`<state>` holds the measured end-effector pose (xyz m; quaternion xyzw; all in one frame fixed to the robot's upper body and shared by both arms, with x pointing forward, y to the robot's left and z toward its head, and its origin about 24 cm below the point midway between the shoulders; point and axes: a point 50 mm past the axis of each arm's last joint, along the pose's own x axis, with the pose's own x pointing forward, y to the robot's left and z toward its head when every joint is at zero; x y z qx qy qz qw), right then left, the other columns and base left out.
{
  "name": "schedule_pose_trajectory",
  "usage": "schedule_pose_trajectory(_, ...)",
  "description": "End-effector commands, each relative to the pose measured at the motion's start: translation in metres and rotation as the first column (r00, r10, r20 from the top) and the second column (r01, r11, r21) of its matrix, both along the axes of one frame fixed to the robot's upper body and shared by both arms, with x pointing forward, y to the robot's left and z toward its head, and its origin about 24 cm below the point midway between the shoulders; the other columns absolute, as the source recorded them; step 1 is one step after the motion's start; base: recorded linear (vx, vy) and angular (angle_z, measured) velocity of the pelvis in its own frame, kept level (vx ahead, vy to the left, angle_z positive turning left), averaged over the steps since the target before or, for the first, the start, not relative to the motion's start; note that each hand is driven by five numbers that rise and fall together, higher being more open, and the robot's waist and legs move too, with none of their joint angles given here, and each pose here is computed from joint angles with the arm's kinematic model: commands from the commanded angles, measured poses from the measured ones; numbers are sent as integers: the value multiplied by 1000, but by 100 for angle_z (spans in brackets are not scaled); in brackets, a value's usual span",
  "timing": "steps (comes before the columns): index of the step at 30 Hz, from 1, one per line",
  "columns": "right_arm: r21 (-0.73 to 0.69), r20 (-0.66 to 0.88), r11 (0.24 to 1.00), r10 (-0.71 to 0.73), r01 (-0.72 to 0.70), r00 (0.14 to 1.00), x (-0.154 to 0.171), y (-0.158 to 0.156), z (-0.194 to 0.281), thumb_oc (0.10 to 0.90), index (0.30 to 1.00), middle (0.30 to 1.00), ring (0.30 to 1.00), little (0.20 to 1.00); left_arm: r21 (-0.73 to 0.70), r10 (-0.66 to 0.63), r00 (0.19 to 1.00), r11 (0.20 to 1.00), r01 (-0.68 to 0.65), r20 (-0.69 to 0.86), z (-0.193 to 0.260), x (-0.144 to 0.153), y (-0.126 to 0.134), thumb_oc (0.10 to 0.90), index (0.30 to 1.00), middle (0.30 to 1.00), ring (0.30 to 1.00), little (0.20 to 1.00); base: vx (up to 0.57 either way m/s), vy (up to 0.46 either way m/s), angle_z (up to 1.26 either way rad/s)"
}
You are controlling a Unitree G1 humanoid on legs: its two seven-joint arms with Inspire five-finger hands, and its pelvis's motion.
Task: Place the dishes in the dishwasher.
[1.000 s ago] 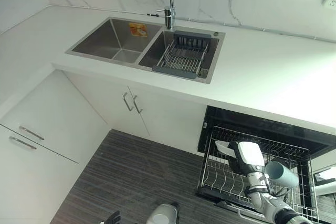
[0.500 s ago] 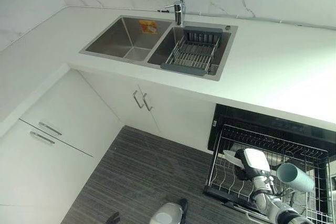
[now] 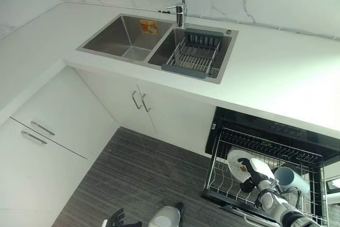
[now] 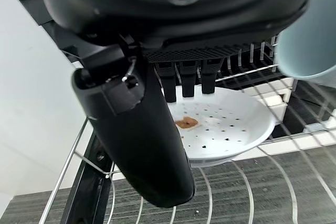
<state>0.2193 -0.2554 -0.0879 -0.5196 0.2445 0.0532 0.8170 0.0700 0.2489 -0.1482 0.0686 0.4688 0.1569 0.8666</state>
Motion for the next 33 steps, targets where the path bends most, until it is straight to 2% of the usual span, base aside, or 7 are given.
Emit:
schedule_pose_trajectory(1, 65, 127, 995, -85, 77, 988, 42, -18, 39, 800, 900, 900, 900, 900, 55, -54, 998, 997, 53, 19, 9, 5, 18, 800, 900, 900, 900, 900, 16, -21, -8)
schedule_pose_trajectory(9, 314, 86, 937, -192, 156, 978, 65, -16, 60, 800, 900, 900, 900, 900, 60, -58, 998, 997, 56, 27, 13, 23, 24, 800, 900, 900, 900, 900, -33, 10, -15)
schedule_pose_trajectory(19, 755, -128, 625, -158, 200, 979, 68, 8, 70, 800, 900, 900, 900, 900, 97, -37, 999, 995, 38, -8, 13, 28, 31, 800, 900, 900, 900, 900, 7, 9, -21)
schedule_pose_trajectory(20, 876, -154, 441, -125, 194, 980, 67, 22, 77, 800, 900, 900, 900, 900, 107, -39, 999, 993, 41, -20, 14, 28, 35, 800, 900, 900, 900, 900, 24, -15, -36)
schedule_pose_trajectory(27, 994, -22, 102, -170, 40, 985, 54, 57, 96, 800, 900, 900, 900, 900, 93, -17, 1000, 995, 19, -25, 11, 17, 29, 800, 900, 900, 900, 900, 9, 13, -32)
schedule_pose_trajectory(28, 998, -5, -68, -144, -5, 990, 42, 71, 102, 800, 900, 900, 900, 900, 80, 9, 1000, 997, -7, -23, 9, 16, 27, 800, 900, 900, 900, 900, -17, 17, -46)
schedule_pose_trajectory(33, 981, -3, -191, -227, -41, 974, 29, 68, 102, 800, 900, 900, 900, 900, 65, 23, 1000, 998, -21, -21, 7, 14, 23, 800, 900, 900, 900, 900, -5, 0, -38)
